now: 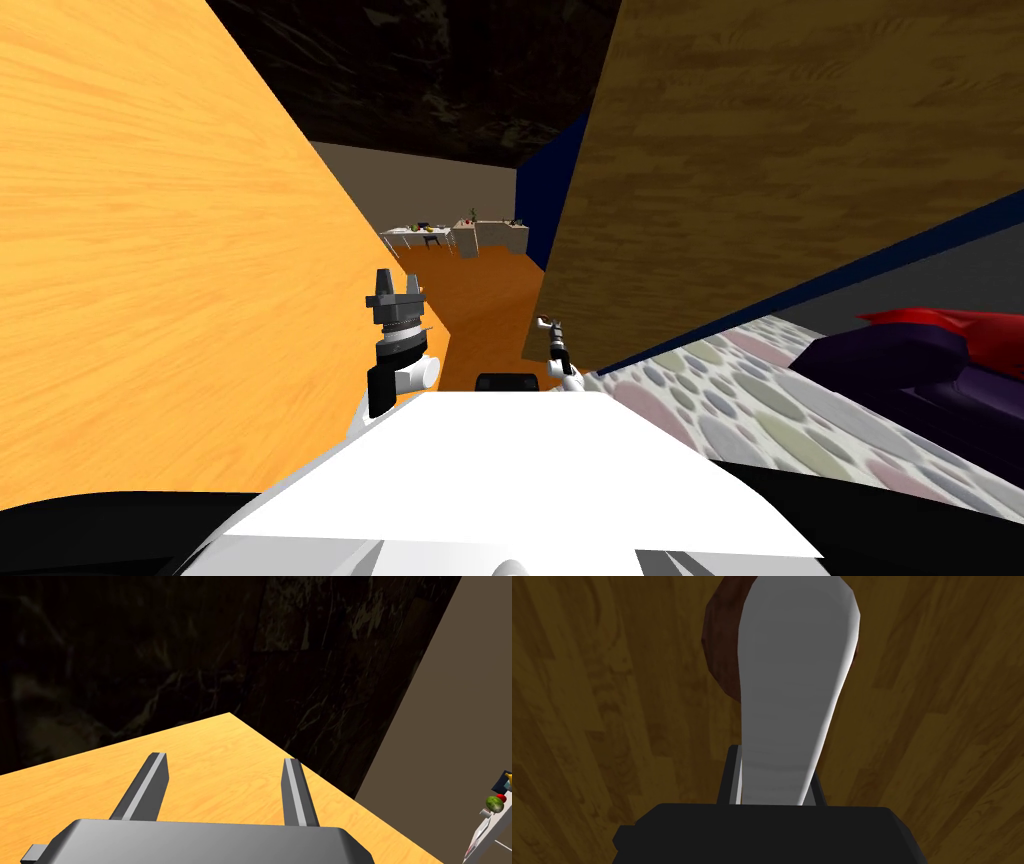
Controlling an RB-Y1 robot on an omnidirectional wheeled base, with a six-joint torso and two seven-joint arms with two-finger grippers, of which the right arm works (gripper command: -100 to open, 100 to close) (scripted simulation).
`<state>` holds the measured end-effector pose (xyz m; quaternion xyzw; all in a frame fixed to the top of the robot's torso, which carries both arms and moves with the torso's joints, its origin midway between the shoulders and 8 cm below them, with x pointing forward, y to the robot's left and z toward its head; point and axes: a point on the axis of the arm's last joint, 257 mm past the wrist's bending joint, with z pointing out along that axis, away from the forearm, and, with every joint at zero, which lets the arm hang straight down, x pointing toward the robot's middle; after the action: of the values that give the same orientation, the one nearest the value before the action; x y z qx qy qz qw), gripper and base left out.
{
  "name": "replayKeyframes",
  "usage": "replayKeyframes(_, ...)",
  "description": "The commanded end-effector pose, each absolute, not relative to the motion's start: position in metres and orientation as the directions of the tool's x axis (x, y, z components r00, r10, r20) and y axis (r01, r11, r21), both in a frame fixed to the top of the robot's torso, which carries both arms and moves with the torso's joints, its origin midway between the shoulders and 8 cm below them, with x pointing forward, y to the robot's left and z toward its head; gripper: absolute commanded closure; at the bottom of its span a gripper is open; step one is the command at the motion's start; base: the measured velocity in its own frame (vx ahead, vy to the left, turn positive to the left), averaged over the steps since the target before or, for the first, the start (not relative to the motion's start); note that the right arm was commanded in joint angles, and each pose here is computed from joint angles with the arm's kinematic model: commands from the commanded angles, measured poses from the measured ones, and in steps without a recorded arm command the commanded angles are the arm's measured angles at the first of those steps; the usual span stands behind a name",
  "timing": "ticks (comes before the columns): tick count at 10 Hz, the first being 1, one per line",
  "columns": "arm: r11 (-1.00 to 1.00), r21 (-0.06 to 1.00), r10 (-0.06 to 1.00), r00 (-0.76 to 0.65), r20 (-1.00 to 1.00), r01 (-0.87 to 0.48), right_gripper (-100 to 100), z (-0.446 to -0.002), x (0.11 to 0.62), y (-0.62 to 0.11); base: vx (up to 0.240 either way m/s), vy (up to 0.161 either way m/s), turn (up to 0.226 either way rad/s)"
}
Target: Push the door open
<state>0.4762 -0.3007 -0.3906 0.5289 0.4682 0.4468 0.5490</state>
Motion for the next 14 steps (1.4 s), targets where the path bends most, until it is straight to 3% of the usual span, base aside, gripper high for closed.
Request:
replayKeyframes(1,0.031,1.000,0.983,0.183,-0.030,-0.002,100,-0.388,0.478,-0.305,0.174,0.097,-0.085)
replayKeyframes(14,0.047,0.999,0.943,0.330,-0.046,0.004,100,-0.386,0.459,-0.380,0.165,0.037,-0.042)
